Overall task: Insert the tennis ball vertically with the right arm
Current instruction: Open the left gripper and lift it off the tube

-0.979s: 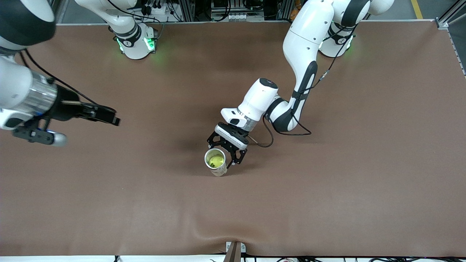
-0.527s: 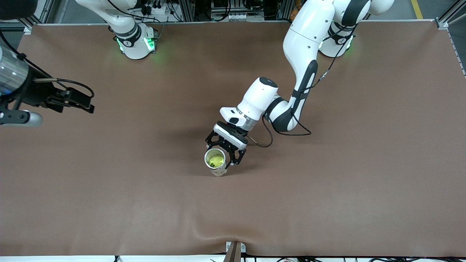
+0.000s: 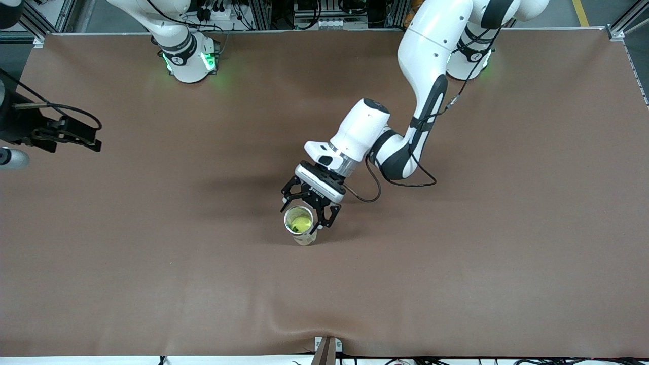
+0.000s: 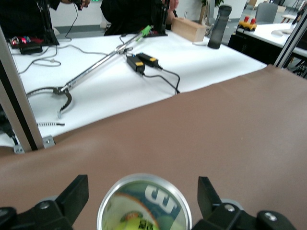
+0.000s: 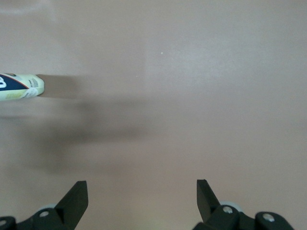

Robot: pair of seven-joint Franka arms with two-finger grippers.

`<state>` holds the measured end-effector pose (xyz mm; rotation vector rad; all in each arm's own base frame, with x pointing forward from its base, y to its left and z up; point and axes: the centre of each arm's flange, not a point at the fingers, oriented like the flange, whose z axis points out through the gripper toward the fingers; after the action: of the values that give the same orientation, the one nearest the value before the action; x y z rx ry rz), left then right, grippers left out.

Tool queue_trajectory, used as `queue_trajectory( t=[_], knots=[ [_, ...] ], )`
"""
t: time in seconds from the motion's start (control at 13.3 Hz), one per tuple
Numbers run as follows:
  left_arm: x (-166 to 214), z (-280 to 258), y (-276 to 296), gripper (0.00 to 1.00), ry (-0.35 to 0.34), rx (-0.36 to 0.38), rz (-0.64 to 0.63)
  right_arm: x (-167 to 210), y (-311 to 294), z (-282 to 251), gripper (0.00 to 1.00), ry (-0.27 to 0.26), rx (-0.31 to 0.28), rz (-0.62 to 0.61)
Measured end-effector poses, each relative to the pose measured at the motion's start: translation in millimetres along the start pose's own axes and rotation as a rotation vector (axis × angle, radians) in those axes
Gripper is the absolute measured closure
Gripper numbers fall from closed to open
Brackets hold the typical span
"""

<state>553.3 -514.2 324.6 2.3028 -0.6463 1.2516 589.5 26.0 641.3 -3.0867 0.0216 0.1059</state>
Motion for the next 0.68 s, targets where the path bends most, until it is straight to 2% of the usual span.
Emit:
queue_trajectory(
  t=[0.15, 0.45, 0.68],
  knots=[
    [24, -11, -1, 0.00, -0.043, 0.035, -0.006, 1, 7, 2, 0.00, -0.001, 0.001, 0.001],
    [110, -76, -8, 0.00, -0.261, 0.189, -0.043, 4, 6, 4, 0.00, 0.033, -0.001, -0.038],
    [152, -133, -39, 0.00, -0.415, 0.292, -0.120, -3, 11, 20, 0.00, 0.047, -0.020, -0.052]
  ],
)
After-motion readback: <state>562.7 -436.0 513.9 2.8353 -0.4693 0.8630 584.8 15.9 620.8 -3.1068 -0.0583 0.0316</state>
